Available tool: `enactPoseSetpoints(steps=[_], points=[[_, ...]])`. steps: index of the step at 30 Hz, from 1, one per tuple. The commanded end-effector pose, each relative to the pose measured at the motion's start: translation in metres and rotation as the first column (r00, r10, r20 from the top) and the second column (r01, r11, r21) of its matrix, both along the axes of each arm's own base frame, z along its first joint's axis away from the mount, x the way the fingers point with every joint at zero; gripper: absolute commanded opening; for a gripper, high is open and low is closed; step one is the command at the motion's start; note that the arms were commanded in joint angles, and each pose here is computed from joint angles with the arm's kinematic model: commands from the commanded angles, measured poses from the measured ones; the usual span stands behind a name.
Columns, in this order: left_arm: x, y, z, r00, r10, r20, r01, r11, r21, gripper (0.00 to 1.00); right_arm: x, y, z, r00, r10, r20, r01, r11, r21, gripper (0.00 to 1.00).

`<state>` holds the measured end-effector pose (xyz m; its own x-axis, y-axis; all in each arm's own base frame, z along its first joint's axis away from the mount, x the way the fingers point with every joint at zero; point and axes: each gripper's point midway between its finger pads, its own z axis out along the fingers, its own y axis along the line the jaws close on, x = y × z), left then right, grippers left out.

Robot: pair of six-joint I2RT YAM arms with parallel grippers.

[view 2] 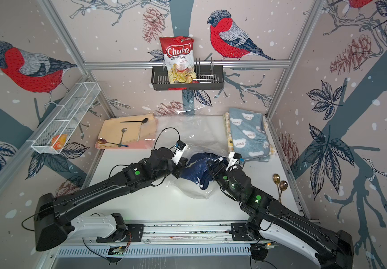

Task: Take the blanket out of the vacuum bag
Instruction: Take out the blanket from the vacuum bag, then place the blanket at the corner of the board.

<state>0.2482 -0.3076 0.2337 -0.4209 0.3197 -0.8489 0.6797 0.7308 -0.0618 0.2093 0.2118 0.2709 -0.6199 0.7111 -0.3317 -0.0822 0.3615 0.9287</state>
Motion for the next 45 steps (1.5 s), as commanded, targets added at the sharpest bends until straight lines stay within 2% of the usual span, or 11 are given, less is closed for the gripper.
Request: enactPoseSetpoints(steps=[1,7,12,15,18,22,26,32,35,41,45], points=[[0.004,0.002,0.001,1.000,0.024,0.017,-0.023,1.000,-0.016,0.00,0.002,-0.022,0.027,0.995,-0.062,0.079,0.071,0.991,-0.118,0.00],[0.005,0.003,0.000,0.999,0.029,0.016,-0.029,1.000,-0.010,0.00,0.006,-0.022,0.133,0.968,-0.053,0.247,0.094,0.983,-0.158,0.00],[0.004,0.004,0.002,0.999,0.029,0.021,-0.029,0.999,-0.017,0.00,0.010,-0.038,0.218,0.914,-0.105,0.392,0.176,0.973,-0.149,0.00],[0.004,0.002,0.001,1.000,0.025,0.016,-0.025,1.000,-0.020,0.00,0.015,-0.048,0.256,0.883,-0.135,0.449,0.226,0.962,-0.155,0.00],[0.003,0.001,0.000,1.000,0.018,0.010,-0.018,1.000,-0.022,0.00,0.030,-0.060,0.279,0.863,-0.164,0.477,0.274,0.946,-0.171,0.00],[0.002,0.001,0.000,1.000,0.016,0.006,-0.016,1.000,-0.022,0.00,0.065,-0.085,0.281,0.867,-0.179,0.464,0.288,0.942,-0.173,0.00],[0.002,0.001,0.000,1.000,0.016,0.009,-0.016,1.000,-0.025,0.00,0.103,-0.113,0.275,0.884,-0.155,0.442,0.237,0.962,-0.137,0.00],[0.003,0.000,-0.005,1.000,0.018,0.000,-0.018,1.000,-0.008,0.00,0.136,-0.149,0.262,0.891,-0.137,0.433,0.202,0.973,-0.109,0.00],[0.003,-0.001,-0.005,1.000,0.016,0.002,-0.016,1.000,-0.011,0.00,0.139,-0.165,0.243,0.906,-0.136,0.401,0.193,0.976,-0.104,0.00],[0.004,-0.005,-0.010,1.000,0.005,-0.012,-0.005,1.000,-0.004,0.00,0.123,-0.205,0.215,0.913,-0.203,0.353,0.255,0.961,-0.110,0.00],[0.004,-0.005,-0.012,1.000,0.005,-0.018,-0.005,1.000,0.005,0.00,0.113,-0.210,0.203,0.916,-0.234,0.327,0.294,0.944,-0.149,0.00]])
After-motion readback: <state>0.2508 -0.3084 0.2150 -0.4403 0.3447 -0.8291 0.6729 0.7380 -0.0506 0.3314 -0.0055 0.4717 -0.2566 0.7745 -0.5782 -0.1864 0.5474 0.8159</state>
